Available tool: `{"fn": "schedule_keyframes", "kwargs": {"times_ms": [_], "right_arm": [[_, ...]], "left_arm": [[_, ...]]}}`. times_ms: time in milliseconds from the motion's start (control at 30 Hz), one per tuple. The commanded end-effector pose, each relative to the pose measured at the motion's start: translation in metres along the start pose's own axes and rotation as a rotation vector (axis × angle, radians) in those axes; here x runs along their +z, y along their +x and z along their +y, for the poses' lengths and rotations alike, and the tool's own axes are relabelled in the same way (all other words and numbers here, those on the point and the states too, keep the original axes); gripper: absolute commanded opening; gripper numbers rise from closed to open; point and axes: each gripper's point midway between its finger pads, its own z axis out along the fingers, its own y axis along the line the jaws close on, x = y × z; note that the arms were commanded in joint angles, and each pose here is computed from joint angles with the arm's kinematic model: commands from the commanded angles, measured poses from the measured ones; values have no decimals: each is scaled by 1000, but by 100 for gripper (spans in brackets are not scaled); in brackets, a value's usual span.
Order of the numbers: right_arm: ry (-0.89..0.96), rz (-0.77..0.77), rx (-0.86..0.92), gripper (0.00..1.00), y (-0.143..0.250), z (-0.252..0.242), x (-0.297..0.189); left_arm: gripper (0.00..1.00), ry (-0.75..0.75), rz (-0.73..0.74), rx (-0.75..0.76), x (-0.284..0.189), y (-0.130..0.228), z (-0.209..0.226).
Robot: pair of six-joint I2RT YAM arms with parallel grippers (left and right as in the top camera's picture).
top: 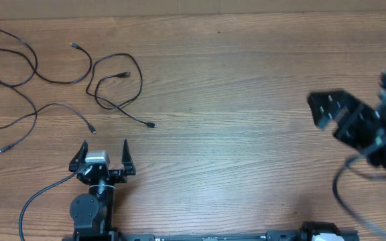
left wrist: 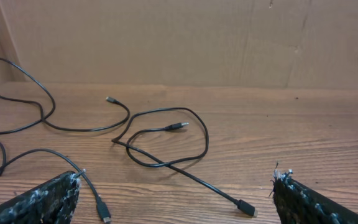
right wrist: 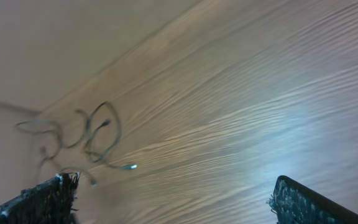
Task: Untangle cables
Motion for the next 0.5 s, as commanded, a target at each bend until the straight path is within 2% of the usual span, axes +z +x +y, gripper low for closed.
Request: {"fn": "schedule_keyframes", "kwargs": {"times_ms": [0,200,467], "right_arm": [[135,-137,-44,100,0,-28,-29],[149,-250,-57,100,15,-44,-43],[33,-474,-95,100,11,-50,-19]], "left_arm": [[99,2,-6,15,0,0,0],[99,2,-6,15,0,0,0],[99,2,-6,15,0,0,0]]}}
